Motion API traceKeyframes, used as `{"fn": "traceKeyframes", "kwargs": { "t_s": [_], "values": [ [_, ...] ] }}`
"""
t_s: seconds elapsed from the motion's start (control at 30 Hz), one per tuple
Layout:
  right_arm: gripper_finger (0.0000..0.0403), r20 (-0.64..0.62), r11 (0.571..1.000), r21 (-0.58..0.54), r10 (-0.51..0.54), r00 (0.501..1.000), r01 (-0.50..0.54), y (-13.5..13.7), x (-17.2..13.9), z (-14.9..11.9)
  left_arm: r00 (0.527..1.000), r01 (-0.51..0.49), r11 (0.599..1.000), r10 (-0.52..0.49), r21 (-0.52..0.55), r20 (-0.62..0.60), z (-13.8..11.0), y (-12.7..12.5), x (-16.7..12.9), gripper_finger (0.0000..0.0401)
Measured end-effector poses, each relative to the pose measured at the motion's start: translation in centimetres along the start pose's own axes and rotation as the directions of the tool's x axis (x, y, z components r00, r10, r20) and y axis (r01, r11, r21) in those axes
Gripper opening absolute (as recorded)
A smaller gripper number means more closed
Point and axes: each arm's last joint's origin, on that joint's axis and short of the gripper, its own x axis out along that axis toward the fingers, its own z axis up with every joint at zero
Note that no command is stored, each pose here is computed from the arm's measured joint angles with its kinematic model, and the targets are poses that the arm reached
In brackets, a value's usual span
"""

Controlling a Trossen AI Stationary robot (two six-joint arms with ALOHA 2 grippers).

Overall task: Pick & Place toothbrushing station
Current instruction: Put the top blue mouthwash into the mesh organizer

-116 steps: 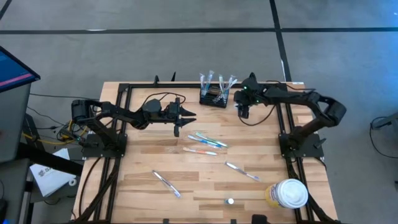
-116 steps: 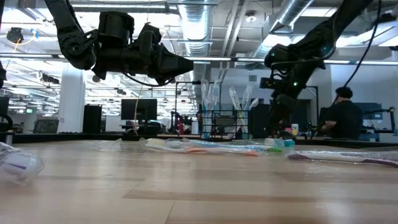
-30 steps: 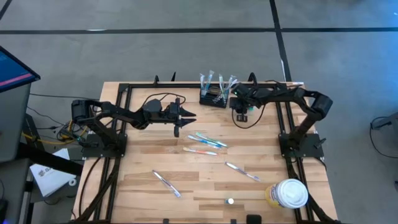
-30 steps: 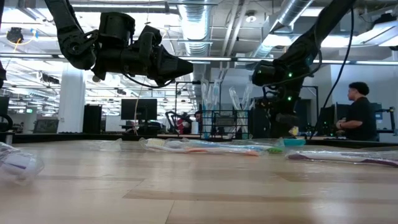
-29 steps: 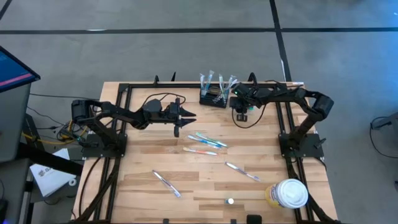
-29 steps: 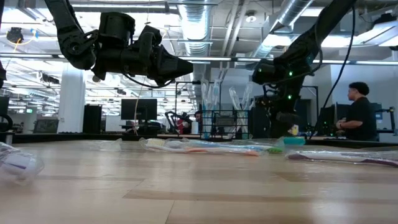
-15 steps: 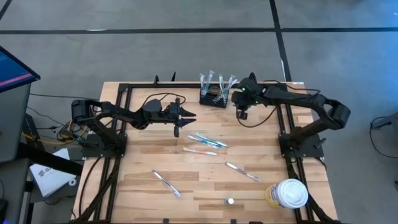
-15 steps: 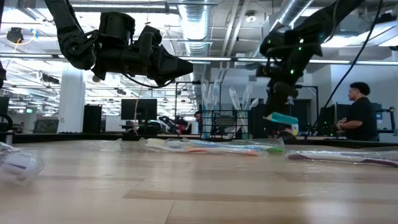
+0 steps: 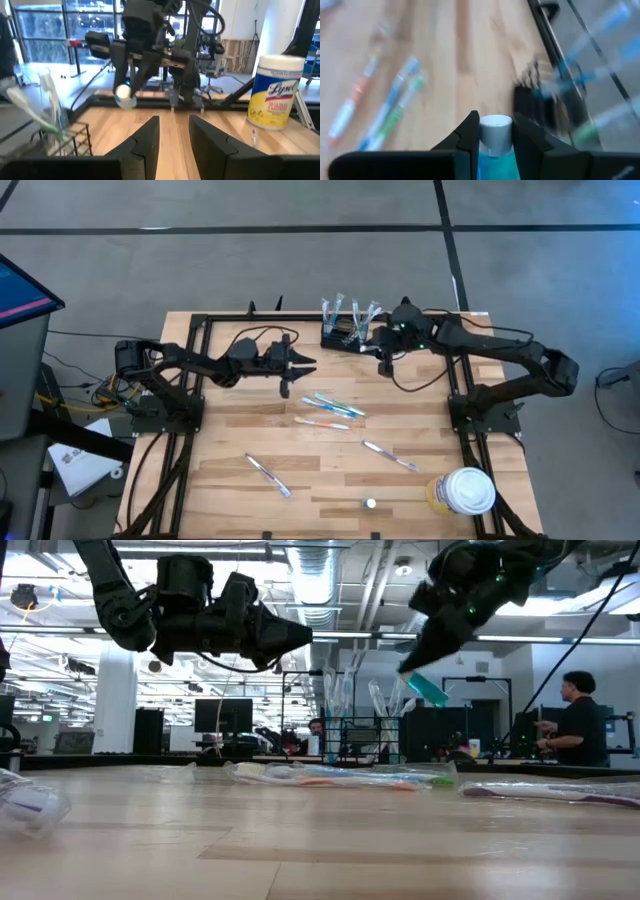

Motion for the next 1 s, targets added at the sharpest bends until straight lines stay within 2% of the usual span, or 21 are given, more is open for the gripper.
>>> {"fn": "traceKeyframes", "kwargs": {
  "t_s": [0.37,0.63,1.0],
  "values": [
    [0.0076,0.217,0.997,-0.02,0.075,0.973,-0.072,0.5,0.0,2.2,0.997,0.0,0.997,-0.005,0.076,0.072,1.9,0.3,1.3,0.0099],
    [0.0076,0.382,0.988,-0.062,0.154,0.911,-0.141,1.3,-0.3,4.0,0.996,0.004,0.996,-0.012,0.087,0.094,2.6,0.4,1.7,0.0099],
    [0.0076,0.485,0.977,-0.146,0.207,0.85,-0.154,3.1,-0.6,5.6,0.988,0.051,0.987,-0.073,0.155,0.139,4.1,0.4,2.7,0.01]
  ]
}}
